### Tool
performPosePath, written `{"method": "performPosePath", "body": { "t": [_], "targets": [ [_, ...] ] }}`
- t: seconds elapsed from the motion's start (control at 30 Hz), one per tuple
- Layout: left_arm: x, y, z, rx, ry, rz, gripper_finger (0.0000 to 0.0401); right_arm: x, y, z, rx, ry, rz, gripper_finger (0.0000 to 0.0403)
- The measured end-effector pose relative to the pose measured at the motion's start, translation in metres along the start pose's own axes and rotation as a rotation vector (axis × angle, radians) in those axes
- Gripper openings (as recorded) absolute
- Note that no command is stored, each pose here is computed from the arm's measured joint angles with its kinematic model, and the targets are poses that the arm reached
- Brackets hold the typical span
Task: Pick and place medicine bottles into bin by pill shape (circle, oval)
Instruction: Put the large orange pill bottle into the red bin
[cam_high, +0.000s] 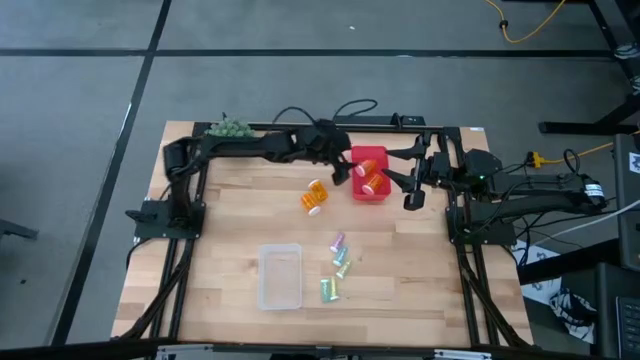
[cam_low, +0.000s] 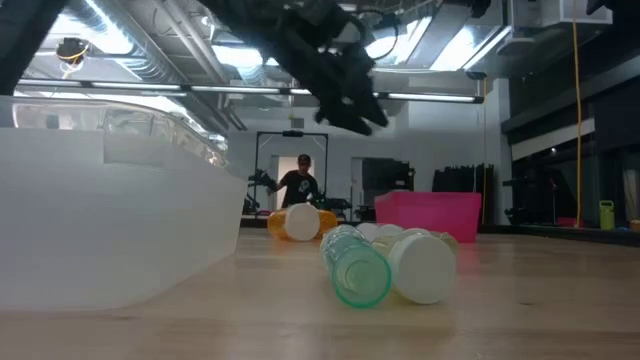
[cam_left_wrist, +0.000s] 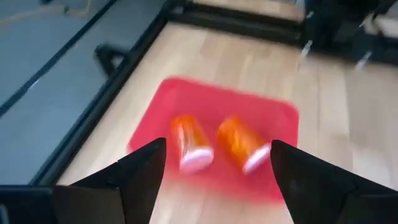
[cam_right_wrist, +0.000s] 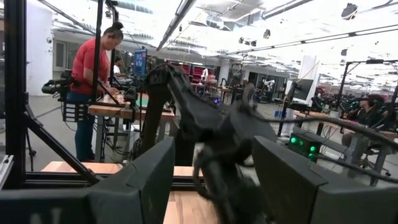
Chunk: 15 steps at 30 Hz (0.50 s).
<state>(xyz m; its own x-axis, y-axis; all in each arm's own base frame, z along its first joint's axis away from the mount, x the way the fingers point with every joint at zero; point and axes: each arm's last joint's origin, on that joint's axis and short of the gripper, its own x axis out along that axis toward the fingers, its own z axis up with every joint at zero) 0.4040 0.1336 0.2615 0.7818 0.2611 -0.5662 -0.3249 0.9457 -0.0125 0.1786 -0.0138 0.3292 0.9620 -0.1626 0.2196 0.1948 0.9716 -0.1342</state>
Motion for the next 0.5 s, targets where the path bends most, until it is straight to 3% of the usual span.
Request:
{"method": "performPosePath", "body": {
  "t": [0.23,0.5],
  "targets": [
    [-0.049,-0.002,-0.018,-0.033,0.339,0.149,0.0275,0.000,0.000,0.000,0.000,0.000,-0.001,0.0217],
    [-0.069,-0.014,-0.046,-0.115,0.660,0.233,0.0275,0.000,0.000,0.000,0.000,-0.001,-0.001,0.0217]
  ]
}}
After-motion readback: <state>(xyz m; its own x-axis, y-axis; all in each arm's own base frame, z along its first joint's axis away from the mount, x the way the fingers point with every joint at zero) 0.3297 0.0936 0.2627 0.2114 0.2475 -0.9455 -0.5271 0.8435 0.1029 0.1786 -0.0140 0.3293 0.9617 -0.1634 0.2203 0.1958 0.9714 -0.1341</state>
